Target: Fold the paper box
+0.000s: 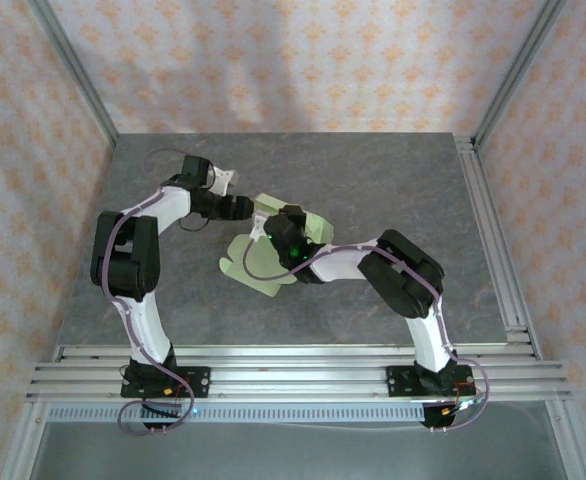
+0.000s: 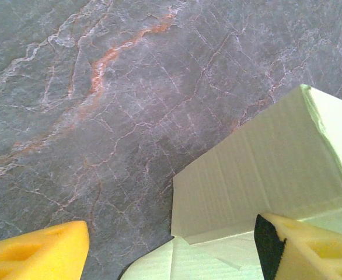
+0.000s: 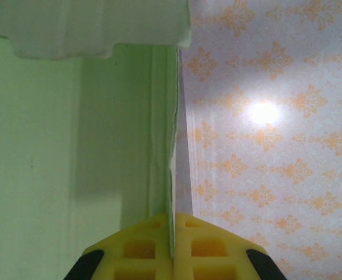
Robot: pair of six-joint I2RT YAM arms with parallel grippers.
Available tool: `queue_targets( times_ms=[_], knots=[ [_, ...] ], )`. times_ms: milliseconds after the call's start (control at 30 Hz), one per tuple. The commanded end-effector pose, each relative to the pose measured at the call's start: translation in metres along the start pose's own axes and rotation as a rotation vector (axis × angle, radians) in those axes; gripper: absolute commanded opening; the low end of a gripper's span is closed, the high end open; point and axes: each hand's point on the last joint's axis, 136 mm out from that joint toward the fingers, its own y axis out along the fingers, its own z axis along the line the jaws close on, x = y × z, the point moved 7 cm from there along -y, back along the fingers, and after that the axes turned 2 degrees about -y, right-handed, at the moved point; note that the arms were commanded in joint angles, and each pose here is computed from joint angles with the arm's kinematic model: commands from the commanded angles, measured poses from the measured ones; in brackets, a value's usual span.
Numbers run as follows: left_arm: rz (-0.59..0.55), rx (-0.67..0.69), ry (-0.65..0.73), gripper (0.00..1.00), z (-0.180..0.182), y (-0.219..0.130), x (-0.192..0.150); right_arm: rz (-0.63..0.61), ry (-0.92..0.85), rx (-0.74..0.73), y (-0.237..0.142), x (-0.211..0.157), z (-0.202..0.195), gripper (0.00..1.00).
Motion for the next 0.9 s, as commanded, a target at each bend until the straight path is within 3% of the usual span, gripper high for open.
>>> queue_targets(
  times_ms=[0, 567, 867],
  knots=[
    [0.032, -0.042, 0.049, 0.77, -0.015, -0.009, -0.007, -0.011, 0.033, 0.01, 0.002, 0.002, -0.008, 0.0],
    [0.074, -0.117, 0.083, 0.77, -0.022, -0.008, -0.009, -0.012, 0.046, 0.025, 0.006, 0.003, -0.005, 0.0],
    [0.101, -0.063, 0.047, 0.76, -0.013, 0.013, -0.008, -0.031, 0.099, 0.044, 0.002, 0.008, -0.013, 0.0]
  ],
)
